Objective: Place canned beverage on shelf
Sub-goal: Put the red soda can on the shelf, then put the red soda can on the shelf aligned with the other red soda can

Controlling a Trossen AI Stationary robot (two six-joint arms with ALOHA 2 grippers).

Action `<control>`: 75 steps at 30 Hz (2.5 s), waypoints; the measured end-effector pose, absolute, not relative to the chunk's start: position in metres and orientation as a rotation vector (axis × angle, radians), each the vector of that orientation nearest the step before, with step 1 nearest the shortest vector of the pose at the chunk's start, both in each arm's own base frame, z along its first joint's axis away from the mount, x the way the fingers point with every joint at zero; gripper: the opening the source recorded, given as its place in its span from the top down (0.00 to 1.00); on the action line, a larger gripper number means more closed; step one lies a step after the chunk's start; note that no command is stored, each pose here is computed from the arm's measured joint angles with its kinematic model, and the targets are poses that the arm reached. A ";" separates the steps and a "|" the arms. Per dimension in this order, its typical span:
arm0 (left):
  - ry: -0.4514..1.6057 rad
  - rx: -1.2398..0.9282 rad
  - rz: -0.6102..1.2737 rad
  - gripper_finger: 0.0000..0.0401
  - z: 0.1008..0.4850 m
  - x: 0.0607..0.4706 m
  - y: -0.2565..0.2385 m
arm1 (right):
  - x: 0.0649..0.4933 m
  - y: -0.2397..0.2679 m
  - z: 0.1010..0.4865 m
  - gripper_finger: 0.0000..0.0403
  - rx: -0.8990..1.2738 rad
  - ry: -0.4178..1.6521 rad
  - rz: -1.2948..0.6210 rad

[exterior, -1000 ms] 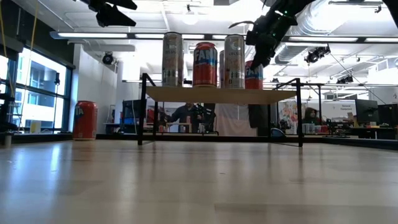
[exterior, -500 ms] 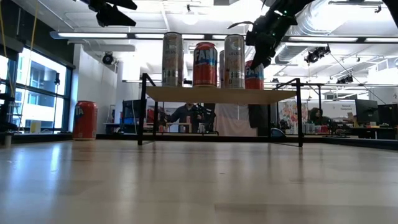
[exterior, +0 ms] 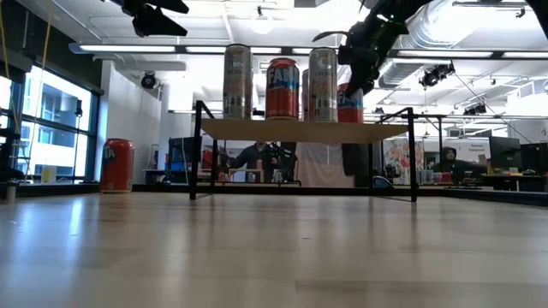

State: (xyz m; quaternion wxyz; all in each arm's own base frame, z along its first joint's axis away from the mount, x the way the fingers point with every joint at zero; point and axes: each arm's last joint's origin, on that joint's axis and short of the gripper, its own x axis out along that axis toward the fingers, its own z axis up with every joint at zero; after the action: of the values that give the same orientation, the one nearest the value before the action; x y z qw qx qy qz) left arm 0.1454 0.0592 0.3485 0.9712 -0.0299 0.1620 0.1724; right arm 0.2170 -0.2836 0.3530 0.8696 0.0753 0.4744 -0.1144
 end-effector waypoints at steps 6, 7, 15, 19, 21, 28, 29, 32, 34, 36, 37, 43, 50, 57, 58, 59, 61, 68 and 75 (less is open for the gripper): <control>0.327 -0.060 0.348 0.14 0.348 0.145 0.059 | 0.217 -0.284 0.353 0.13 0.155 0.996 -0.248; 0.328 -0.060 0.348 0.14 0.348 0.145 0.059 | 0.217 -0.284 0.353 0.13 0.155 0.996 -0.248; 0.328 -0.060 0.348 0.14 0.348 0.145 0.059 | 0.217 -0.284 0.354 0.13 0.173 0.990 -0.262; 0.328 -0.060 0.351 0.14 0.348 0.145 0.059 | 0.216 -0.280 0.358 0.13 0.167 0.984 -0.261; 0.328 -0.059 0.357 0.14 0.348 0.145 0.059 | 0.215 -0.275 0.363 0.13 0.154 0.973 -0.260; 0.329 -0.059 0.359 0.14 0.348 0.145 0.059 | 0.214 -0.260 0.379 0.13 0.112 0.939 -0.253; 0.328 -0.059 0.359 0.14 0.348 0.145 0.059 | 0.214 -0.258 0.380 0.13 0.108 0.936 -0.251; 0.327 -0.067 0.361 0.14 0.348 0.145 0.059 | 0.215 -0.258 0.381 0.13 0.103 0.932 -0.251; 0.327 -0.069 0.361 0.14 0.348 0.145 0.059 | 0.214 -0.258 0.381 0.13 0.108 0.933 -0.257; 0.325 -0.076 0.362 0.14 0.348 0.145 0.059 | 0.214 -0.258 0.381 0.13 0.112 0.934 -0.258; 0.325 -0.076 0.362 0.14 0.348 0.145 0.059 | 0.214 -0.258 0.381 0.13 0.112 0.935 -0.258; 0.326 -0.076 0.362 0.14 0.348 0.145 0.059 | 0.214 -0.261 0.380 0.13 0.073 0.975 -0.313; 0.326 -0.077 0.362 0.14 0.348 0.145 0.059 | 0.214 -0.262 0.380 0.14 0.069 0.976 -0.330; 0.326 -0.077 0.362 0.14 0.348 0.145 0.059 | 0.214 -0.261 0.380 0.14 0.082 0.962 -0.323; 0.326 -0.077 0.362 0.14 0.348 0.145 0.059 | 0.215 -0.261 0.380 0.14 0.084 0.959 -0.319; 0.326 -0.077 0.362 0.14 0.348 0.145 0.059 | 0.215 -0.261 0.380 0.14 0.086 0.956 -0.314; 0.325 -0.077 0.362 0.14 0.348 0.145 0.059 | 0.215 -0.261 0.380 0.14 0.087 0.954 -0.313; 0.295 -0.078 0.369 0.14 0.351 0.146 0.060 | 0.210 -0.254 0.389 0.14 0.074 0.931 -0.321; 0.320 -0.079 0.546 0.14 0.347 0.150 0.067 | 0.201 -0.240 0.406 0.14 0.056 0.886 -0.343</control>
State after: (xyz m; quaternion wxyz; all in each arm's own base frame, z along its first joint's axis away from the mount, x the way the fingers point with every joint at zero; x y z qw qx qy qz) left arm 0.1502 0.0672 0.3473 0.9495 -0.0390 0.1573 0.2685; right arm 0.2005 -0.2403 0.4064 0.8890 0.0269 0.4263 -0.1653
